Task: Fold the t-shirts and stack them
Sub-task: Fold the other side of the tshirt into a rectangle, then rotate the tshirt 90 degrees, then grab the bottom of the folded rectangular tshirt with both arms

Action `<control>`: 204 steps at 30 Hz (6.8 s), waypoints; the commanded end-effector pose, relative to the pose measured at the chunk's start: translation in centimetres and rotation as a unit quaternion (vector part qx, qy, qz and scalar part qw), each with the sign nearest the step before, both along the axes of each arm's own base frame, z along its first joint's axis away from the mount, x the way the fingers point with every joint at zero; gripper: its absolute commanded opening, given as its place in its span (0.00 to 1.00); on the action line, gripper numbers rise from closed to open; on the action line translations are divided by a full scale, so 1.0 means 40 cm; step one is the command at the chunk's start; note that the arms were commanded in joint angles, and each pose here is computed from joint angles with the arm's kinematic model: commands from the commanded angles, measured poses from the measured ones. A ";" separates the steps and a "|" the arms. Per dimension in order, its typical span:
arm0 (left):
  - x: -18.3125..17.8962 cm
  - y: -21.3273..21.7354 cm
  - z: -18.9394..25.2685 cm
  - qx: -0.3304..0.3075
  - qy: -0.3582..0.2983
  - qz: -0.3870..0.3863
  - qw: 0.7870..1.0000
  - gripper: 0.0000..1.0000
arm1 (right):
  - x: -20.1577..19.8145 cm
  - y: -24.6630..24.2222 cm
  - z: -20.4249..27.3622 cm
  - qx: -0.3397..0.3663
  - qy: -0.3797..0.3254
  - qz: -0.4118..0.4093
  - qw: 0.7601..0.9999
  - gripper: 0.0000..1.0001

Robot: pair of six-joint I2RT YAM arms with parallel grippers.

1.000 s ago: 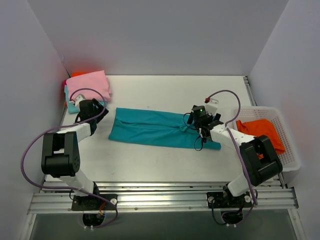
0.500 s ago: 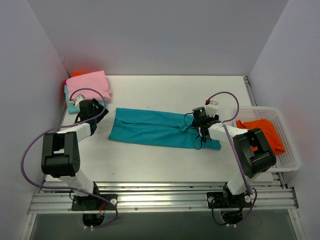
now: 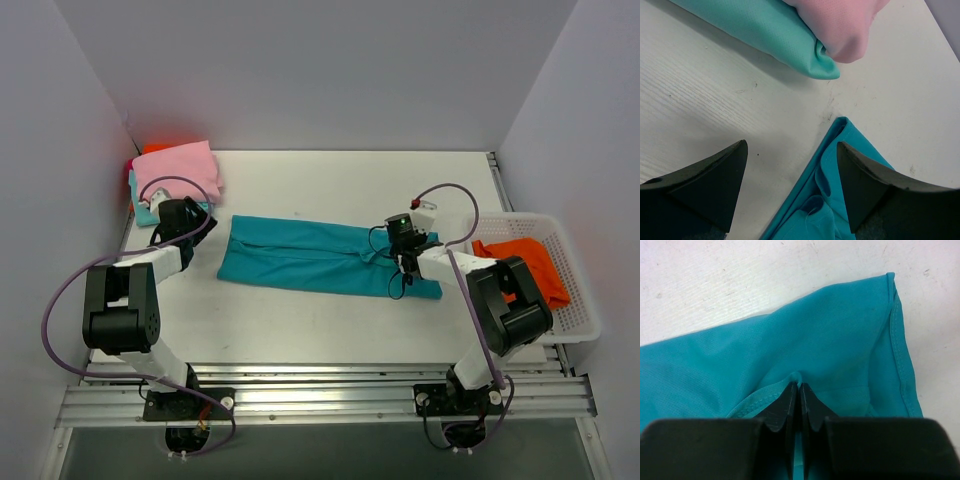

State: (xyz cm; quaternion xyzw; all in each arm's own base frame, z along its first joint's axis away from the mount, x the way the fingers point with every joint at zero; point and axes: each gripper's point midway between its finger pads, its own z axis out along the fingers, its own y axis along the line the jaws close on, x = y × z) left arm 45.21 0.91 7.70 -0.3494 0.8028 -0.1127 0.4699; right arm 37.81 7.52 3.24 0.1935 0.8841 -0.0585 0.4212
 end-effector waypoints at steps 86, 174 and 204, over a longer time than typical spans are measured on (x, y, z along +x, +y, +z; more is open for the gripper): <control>0.027 0.000 0.025 0.014 -0.019 0.003 1.000 0.80 | 0.407 0.496 0.558 0.067 -0.293 0.194 0.934 1.00; -0.544 -0.541 -0.018 0.005 0.026 -0.313 0.949 0.81 | -0.439 0.270 -0.031 0.184 -0.026 0.110 0.976 0.68; -0.533 -0.680 -0.122 -0.072 0.028 -0.381 0.921 0.28 | -0.430 0.250 -0.081 0.136 -0.006 0.086 0.987 0.02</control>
